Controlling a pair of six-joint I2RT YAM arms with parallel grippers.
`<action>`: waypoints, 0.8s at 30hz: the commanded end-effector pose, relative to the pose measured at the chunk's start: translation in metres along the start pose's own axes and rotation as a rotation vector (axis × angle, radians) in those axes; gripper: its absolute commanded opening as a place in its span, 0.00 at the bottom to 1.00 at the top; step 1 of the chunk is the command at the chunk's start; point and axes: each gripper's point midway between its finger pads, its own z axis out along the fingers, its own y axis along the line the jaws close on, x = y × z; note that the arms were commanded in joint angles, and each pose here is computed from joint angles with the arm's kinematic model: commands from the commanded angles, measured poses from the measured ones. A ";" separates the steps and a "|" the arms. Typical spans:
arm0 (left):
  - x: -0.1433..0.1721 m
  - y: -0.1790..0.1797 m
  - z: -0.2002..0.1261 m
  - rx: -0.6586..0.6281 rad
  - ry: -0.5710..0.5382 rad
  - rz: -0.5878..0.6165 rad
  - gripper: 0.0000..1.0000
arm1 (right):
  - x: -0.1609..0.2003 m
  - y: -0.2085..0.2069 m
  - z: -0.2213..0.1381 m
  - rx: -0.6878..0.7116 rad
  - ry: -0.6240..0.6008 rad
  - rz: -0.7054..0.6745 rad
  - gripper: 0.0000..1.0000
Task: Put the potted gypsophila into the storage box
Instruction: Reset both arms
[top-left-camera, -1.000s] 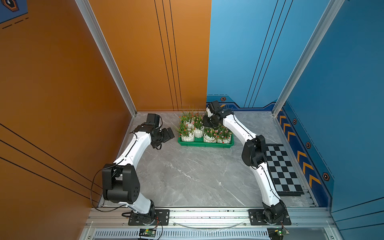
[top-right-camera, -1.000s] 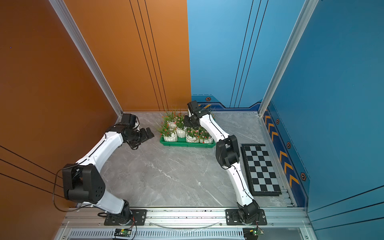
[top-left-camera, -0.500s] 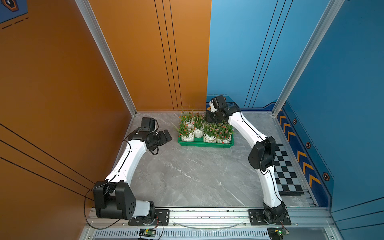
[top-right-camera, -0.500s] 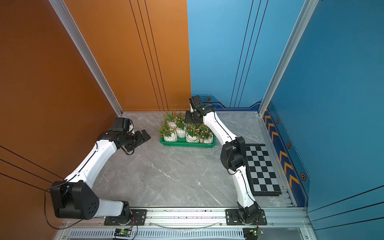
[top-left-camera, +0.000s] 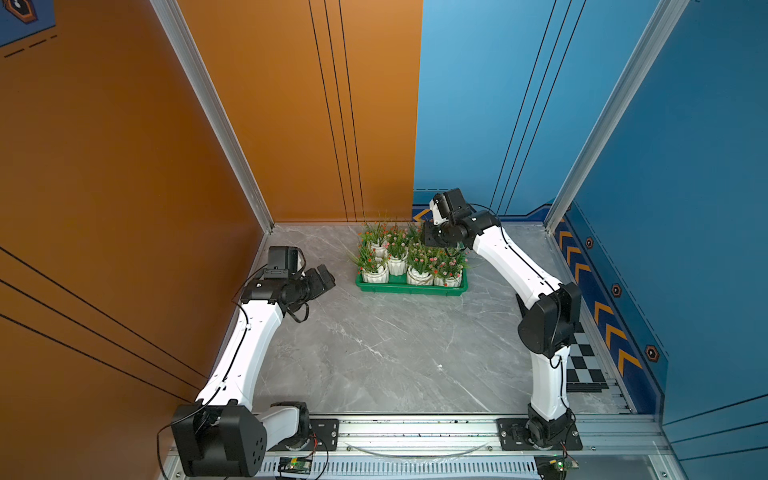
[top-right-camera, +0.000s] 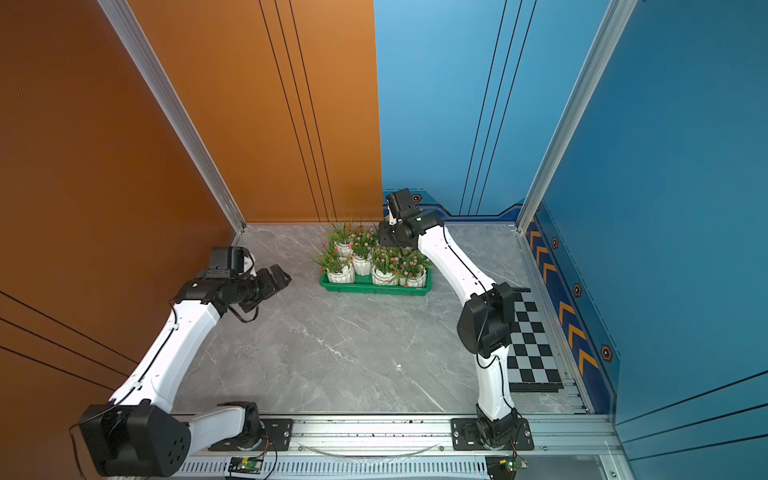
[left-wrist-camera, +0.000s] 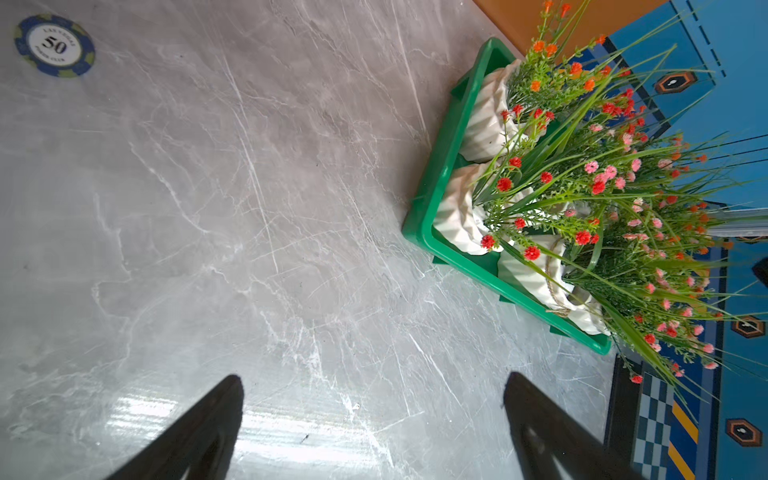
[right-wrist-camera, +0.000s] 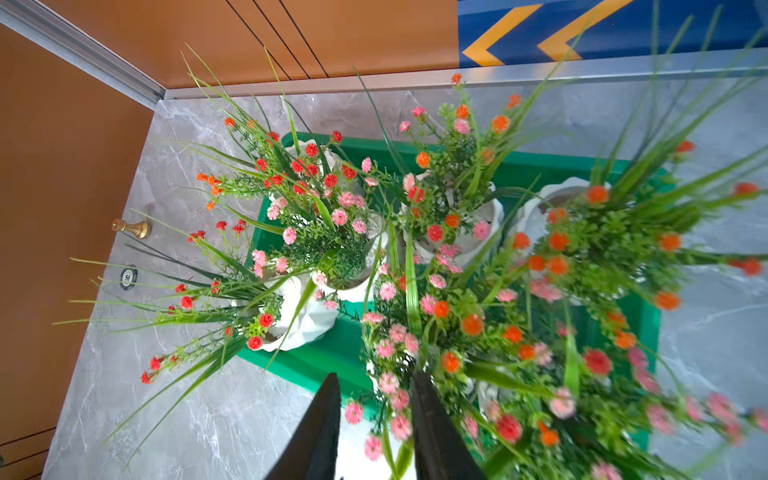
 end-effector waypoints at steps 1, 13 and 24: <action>0.003 0.005 -0.008 0.004 -0.006 -0.021 0.98 | -0.012 -0.017 -0.033 0.037 -0.067 -0.009 0.32; -0.008 0.012 -0.023 -0.021 -0.076 0.086 0.98 | 0.049 -0.118 -0.101 0.167 -0.098 0.096 0.44; -0.022 0.015 -0.012 -0.031 -0.154 0.206 0.98 | 0.109 -0.197 -0.125 0.294 -0.097 0.193 1.00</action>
